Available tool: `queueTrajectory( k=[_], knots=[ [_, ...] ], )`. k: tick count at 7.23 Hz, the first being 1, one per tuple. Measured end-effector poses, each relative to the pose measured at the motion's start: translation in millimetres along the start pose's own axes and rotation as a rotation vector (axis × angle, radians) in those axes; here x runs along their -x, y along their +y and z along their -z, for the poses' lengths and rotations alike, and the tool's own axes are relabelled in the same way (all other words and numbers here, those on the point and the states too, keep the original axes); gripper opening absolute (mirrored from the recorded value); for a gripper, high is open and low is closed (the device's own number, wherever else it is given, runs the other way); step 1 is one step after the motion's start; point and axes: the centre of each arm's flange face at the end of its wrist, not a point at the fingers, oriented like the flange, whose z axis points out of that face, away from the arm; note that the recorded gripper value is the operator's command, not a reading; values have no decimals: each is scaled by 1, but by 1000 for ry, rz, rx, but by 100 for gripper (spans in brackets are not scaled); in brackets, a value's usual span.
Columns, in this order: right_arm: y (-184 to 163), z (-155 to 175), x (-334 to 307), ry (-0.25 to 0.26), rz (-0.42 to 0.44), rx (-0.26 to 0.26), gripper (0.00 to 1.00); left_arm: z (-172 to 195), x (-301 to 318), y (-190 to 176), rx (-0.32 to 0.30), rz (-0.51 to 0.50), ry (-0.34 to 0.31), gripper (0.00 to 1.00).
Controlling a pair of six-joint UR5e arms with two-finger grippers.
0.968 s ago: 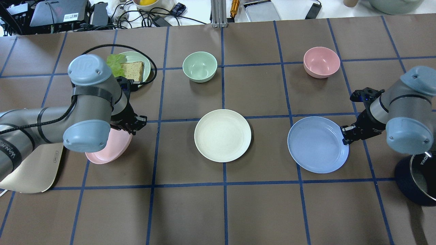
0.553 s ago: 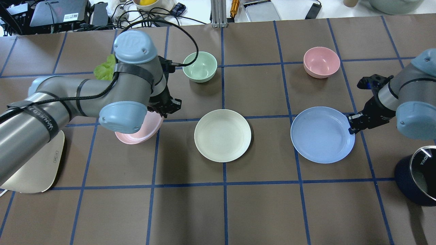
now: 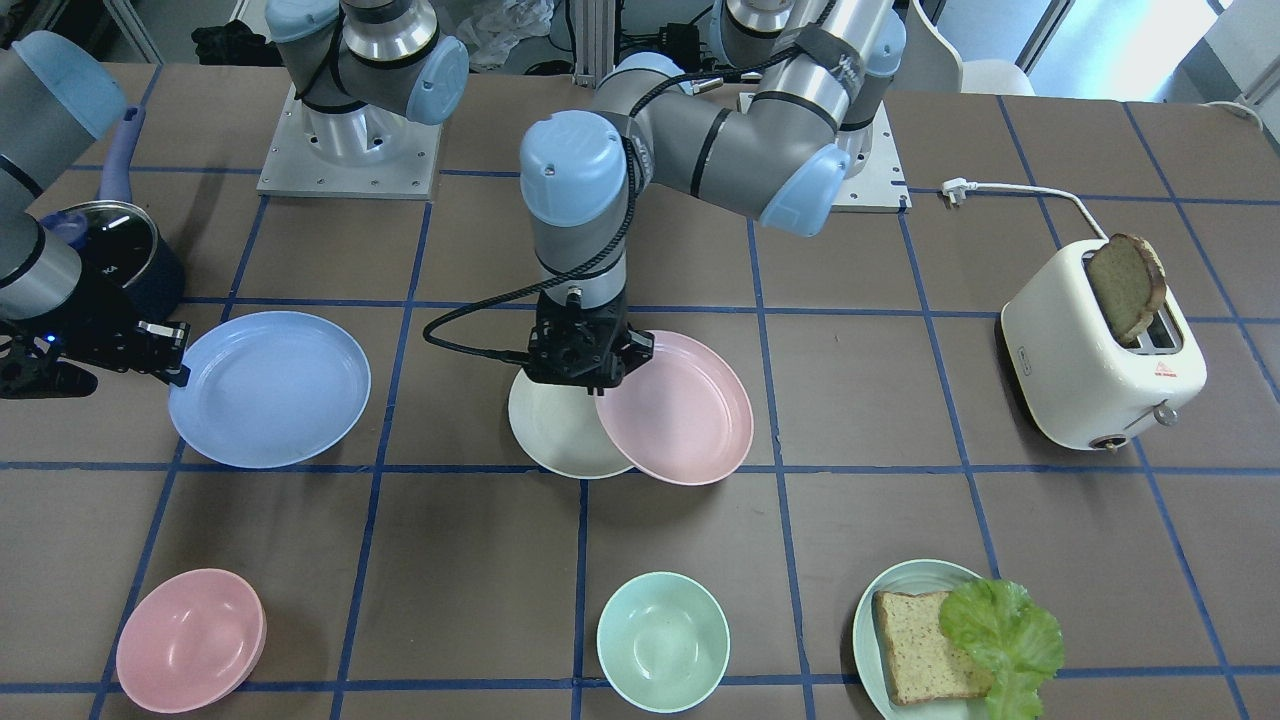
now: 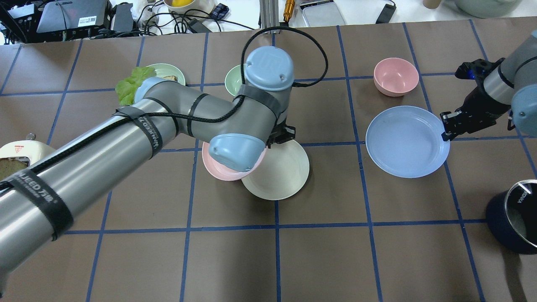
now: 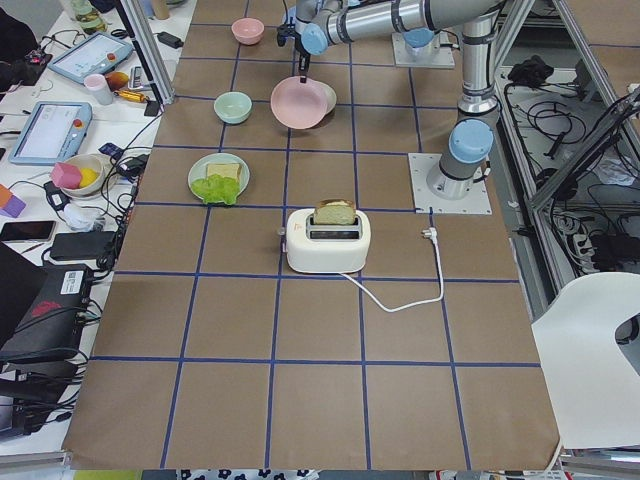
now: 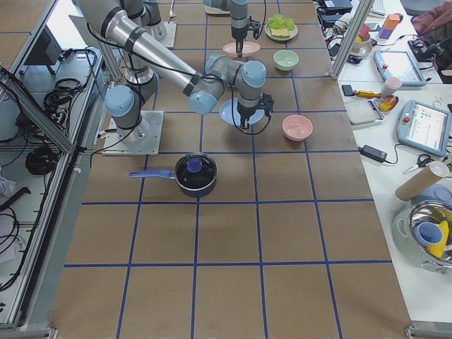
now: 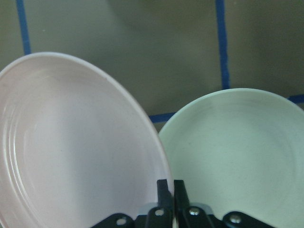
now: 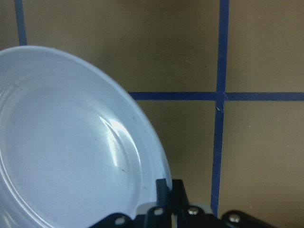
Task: Stack three plates with pink and blue
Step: 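Carry pink plate with left gripper onto the cream plate and release, then withdraw left gripper while right gripper lifts blue plate toward the stack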
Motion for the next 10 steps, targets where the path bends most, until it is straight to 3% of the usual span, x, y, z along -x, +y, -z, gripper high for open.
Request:
queueTrajectory(
  k=[3, 4, 5, 8, 10],
  knots=[
    [-5, 6, 11, -1, -37, -4, 0, -16, -59, 16, 0, 28, -5, 0],
    [-5, 6, 16, -1, -41, -3, 0, -20, -65, 18, 1, 29, -9, 38],
    [-6, 6, 19, -1, -42, -3, 0, -24, -68, 17, 5, 29, -12, 99],
    [-5, 6, 22, -2, -38, -5, 0, -21, -66, 14, -1, 20, -10, 100],
    [-6, 4, 44, 2, -61, -8, 0, 12, -40, -5, -35, 25, 7, 100]
  ],
)
